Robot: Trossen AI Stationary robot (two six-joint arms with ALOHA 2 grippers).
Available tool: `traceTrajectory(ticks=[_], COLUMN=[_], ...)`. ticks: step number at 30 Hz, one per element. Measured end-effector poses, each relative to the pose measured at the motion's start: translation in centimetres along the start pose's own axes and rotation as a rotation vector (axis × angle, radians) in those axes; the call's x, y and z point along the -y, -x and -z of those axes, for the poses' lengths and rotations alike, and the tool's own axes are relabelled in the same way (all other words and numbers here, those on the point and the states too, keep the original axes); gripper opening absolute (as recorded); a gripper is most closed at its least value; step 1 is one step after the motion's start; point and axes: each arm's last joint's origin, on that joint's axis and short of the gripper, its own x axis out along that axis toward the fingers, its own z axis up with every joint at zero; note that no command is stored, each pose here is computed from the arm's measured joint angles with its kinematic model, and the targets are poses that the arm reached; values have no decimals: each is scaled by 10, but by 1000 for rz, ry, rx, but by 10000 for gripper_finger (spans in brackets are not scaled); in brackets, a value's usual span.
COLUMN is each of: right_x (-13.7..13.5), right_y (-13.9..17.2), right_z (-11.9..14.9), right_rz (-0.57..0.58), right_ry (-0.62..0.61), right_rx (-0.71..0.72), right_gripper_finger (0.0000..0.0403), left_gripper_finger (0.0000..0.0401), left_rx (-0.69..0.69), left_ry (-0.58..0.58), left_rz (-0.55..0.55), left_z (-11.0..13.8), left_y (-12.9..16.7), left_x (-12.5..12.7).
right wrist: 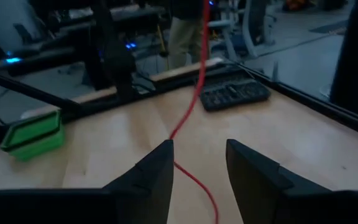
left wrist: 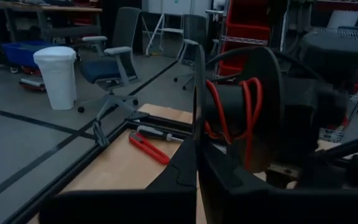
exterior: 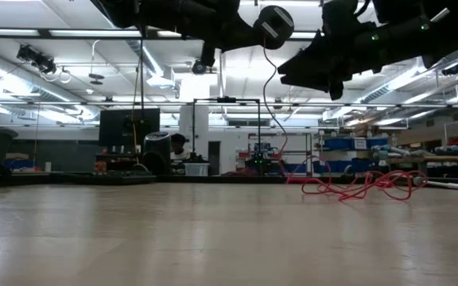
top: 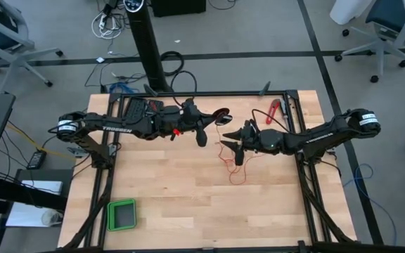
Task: Coil cords
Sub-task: Coil the red wire onto the black spool
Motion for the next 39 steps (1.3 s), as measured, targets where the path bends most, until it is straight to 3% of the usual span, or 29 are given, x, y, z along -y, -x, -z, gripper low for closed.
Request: traceTrajectory(ticks=[11,19,31,34,39], right_x=[2,2,-5,-5,-3], right_y=[-1,-6,-32,-32,-29], right_z=[-5,-17,-14,-15,-12], right_rz=[-7,-7,-8,-6,3], right_ry=[-14,-18,77,78,115], right_rx=[40,80,13,17,-36], right_gripper_finger=[138,125,117,96,13], left_gripper_finger=[6,6,6,6,6], left_rx=[27,119,105,100,79], left_ry=[-22,-6,-9,-10,-13], left_rz=[0,8,6,6,4], left_z=[-3,-12,-10,-10,-7], left_y=[0,1,0,0,0], left_x=[0,1,1,1,1])
